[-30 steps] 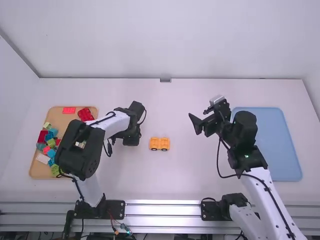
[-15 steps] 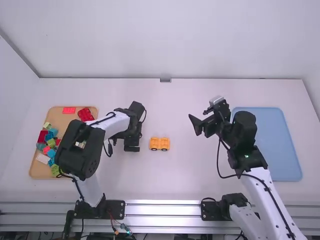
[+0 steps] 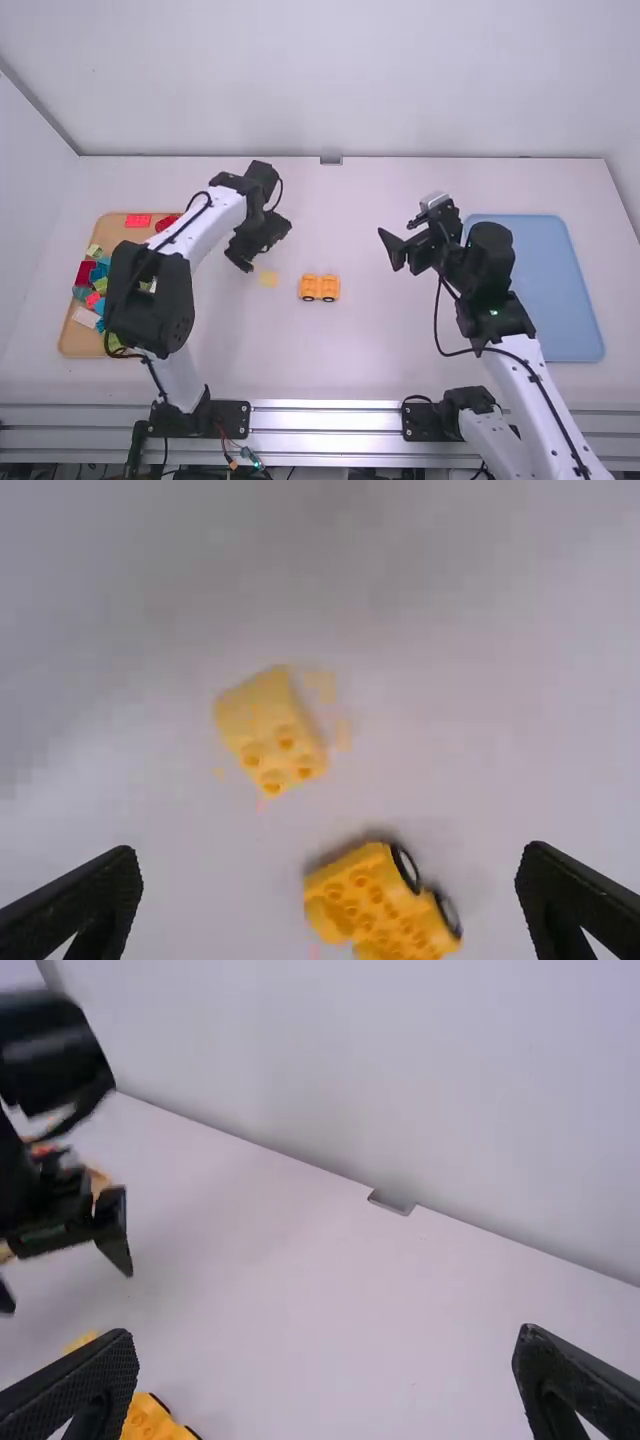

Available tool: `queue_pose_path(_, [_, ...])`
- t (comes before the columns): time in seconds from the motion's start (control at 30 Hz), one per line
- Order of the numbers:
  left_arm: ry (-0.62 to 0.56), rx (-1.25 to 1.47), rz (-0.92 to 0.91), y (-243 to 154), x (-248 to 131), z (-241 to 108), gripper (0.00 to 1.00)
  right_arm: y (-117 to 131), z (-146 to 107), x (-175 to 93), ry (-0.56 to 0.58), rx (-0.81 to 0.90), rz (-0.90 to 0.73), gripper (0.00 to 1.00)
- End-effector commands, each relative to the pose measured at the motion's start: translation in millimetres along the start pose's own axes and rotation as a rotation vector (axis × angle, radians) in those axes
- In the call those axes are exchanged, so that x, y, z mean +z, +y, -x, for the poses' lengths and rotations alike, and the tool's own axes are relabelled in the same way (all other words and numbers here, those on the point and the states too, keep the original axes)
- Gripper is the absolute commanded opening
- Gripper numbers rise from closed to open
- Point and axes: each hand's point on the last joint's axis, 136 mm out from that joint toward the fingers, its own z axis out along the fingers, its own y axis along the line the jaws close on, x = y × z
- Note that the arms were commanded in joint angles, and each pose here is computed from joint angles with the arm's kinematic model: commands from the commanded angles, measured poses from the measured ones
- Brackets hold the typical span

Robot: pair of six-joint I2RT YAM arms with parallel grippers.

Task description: Assemble lego blocks to make yellow taxi

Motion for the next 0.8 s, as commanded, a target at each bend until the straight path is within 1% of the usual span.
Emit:
queue_pose_path(0.0, [-0.12,0.665,-0.002,-9,-34,20,0.99,0,20,-5,-0.044,-0.016,-0.003,0.99])
queue_pose_path(0.07, [-0.18,0.86,0.029,-13,-41,32,0.99,-1,20,-5,-0.044,-0.014,-0.006,0.99])
queue_pose_path(0.1, [-0.217,0.995,0.071,-13,-45,40,0.99,-1,20,-5,-0.044,-0.014,-0.007,0.99])
queue_pose_path(0.13, [-0.229,1.164,0.148,-6,-46,47,0.99,-1,20,-5,-0.044,-0.015,-0.007,0.99])
queue_pose_path(0.23, [-0.222,1.368,0.187,-5,-47,49,0.99,0,21,-5,-0.047,-0.016,-0.003,0.98])
queue_pose_path(0.27, [-0.226,1.489,0.178,-10,-46,48,0.99,-1,22,-5,-0.049,-0.017,-0.006,0.99])
queue_pose_path(0.33, [-0.212,1.643,0.154,-14,-44,43,0.99,-1,22,-5,-0.049,-0.017,-0.006,0.99])
queue_pose_path(0.4, [-0.164,1.974,0.011,-23,-41,19,0.99,-1,21,-5,-0.047,-0.016,-0.006,0.98])
queue_pose_path(0.47, [-0.122,2.168,-0.125,-20,-41,2,0.99,-1,21,-5,-0.047,-0.016,-0.006,0.99])
queue_pose_path(0.5, [-0.085,2.32,-0.252,-12,-44,-13,0.99,-1,21,-5,-0.046,-0.016,-0.006,0.99])
queue_pose_path(0.57, [-0.066,2.476,-0.437,-1,-51,-30,0.99,-1,21,-5,-0.045,-0.015,-0.006,0.99])
queue_pose_path(0.6, [-0.078,2.533,-0.536,4,-55,-36,0.99,-1,20,-5,-0.044,-0.015,-0.006,0.98])
queue_pose_path(0.63, [-0.144,2.576,-0.701,8,-62,-43,0.99,-1,20,-5,-0.044,-0.014,-0.005,0.99])
queue_pose_path(0.67, [-0.144,2.576,-0.701,8,-62,-43,0.99,-1,20,-5,-0.044,-0.014,-0.005,0.99])
queue_pose_path(0.7, [-0.264,2.568,-0.879,8,-68,-47,0.99,0,20,-5,-0.043,-0.015,-0.004,0.98])
queue_pose_path(0.73, [-0.35,2.537,-0.985,9,-69,-46,0.99,-1,20,-5,-0.043,-0.014,-0.004,0.99])
queue_pose_path(0.77, [-0.391,2.507,-1.045,13,-67,-47,0.99,-1,20,-5,-0.042,-0.013,-0.005,0.98])
